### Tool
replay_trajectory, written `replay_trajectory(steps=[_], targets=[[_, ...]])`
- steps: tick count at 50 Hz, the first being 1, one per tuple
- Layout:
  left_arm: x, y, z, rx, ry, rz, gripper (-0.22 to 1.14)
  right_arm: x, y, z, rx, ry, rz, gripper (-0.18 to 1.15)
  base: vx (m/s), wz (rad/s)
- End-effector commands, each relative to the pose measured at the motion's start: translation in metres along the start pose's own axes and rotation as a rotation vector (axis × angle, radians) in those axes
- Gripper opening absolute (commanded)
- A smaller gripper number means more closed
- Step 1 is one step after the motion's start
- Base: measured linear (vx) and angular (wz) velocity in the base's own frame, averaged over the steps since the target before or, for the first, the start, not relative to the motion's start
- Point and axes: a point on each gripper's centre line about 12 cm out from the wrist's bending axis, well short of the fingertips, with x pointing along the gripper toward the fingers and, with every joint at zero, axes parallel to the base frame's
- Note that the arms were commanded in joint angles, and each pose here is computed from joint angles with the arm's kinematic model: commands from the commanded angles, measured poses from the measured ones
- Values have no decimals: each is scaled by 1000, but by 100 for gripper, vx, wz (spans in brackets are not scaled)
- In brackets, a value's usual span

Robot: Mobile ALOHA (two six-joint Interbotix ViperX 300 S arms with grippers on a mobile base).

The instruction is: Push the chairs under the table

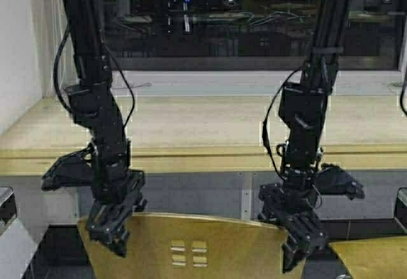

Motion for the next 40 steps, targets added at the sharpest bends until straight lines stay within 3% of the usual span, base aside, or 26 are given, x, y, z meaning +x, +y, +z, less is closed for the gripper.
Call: replay_trajectory(steps=[1, 6, 10, 13, 17, 19, 21, 25, 28, 35, 40], targets=[[0, -5, 1, -9, 2, -10, 87, 0, 4, -5, -11, 20, -3, 89, 1, 2], [5, -6, -1, 9, 15, -3, 78, 2, 7, -6, -11, 30, -3, 88, 1, 1], [9, -6, -5, 21, 37, 13, 53, 2, 6, -6, -2, 30, -6, 79, 1, 1], [12, -4, -7, 18, 55, 32, 19, 2, 4, -6, 15, 30, -11, 59, 1, 1], [13, 0, -9, -2, 68, 55, -12, 4, -1, -6, 25, 30, -25, 13, 1, 0], [14, 1, -9, -14, 69, 60, -13, 6, -3, -5, 31, 29, -32, -7, 2, 1], [14, 3, -8, -27, 66, 66, -7, 9, -6, -5, 34, 29, -40, -14, 2, 1], [14, 5, -7, -38, 64, 72, 6, 12, -6, -5, 20, 36, -46, 1, 2, 0], [14, 5, -7, -42, 64, 72, 7, 12, 0, -5, 14, 36, -32, 12, 2, 2], [17, 3, -7, -49, 65, 69, 2, 6, 20, -4, -8, 37, 17, 2, 3, 5], [17, -2, -7, -51, 66, 58, 2, 2, 26, -2, -4, 43, 31, 3, 6, 5]])
